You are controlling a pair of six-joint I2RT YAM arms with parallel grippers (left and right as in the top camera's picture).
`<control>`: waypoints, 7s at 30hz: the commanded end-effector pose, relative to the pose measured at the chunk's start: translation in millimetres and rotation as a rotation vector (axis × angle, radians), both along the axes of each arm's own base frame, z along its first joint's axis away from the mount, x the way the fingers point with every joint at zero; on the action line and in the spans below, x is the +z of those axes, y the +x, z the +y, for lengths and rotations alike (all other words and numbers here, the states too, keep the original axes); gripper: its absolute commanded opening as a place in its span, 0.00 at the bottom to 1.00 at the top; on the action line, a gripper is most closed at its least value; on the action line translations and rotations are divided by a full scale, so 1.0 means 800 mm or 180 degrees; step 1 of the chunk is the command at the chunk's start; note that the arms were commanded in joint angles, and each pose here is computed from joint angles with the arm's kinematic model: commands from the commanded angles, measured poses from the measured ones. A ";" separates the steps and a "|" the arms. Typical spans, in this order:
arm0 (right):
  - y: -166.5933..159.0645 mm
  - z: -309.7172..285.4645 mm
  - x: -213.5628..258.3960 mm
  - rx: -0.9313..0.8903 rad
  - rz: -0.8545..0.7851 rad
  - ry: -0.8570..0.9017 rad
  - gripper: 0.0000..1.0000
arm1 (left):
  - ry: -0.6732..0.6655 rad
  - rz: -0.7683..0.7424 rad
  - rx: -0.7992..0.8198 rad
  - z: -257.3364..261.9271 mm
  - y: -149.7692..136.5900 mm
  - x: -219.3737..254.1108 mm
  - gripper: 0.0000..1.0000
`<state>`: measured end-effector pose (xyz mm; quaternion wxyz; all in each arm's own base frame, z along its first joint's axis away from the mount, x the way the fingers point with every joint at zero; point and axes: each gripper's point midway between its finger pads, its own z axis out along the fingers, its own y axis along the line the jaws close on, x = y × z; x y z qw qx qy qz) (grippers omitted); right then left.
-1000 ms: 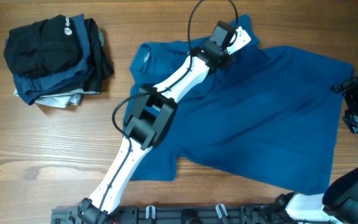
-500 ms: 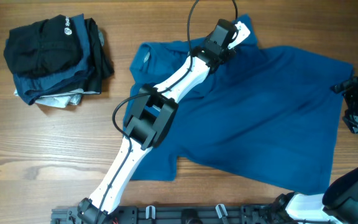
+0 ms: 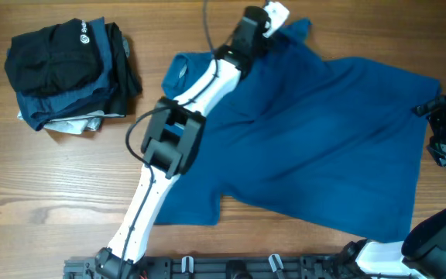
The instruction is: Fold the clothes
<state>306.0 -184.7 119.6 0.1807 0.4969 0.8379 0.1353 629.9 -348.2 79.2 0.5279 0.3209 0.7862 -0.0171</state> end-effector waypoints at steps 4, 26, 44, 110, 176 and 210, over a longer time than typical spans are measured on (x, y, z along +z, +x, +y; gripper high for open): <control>0.006 0.001 0.015 0.0041 -0.0118 -0.0042 1.00 | -0.0697 0.0027 0.0103 0.048 0.043 0.002 0.17; 0.006 0.000 0.015 0.0041 -0.0118 -0.0044 0.99 | -0.0257 0.1573 0.0069 0.090 -0.097 0.079 0.04; 0.006 0.000 0.015 0.0041 -0.0118 -0.0044 0.99 | 0.0167 0.2444 0.0253 0.084 -0.147 -0.063 0.06; 0.006 0.000 0.015 0.0042 -0.0118 -0.0044 1.00 | 0.0411 0.0244 -0.0727 -0.011 -0.048 0.052 0.74; 0.006 0.000 0.015 0.0041 -0.0118 -0.0044 1.00 | 0.1352 -0.0644 -0.1430 -0.098 -0.060 -0.039 0.10; 0.006 0.000 0.015 0.0041 -0.0118 -0.0044 0.99 | -0.0419 0.0624 -0.0324 -0.018 -0.045 0.051 0.04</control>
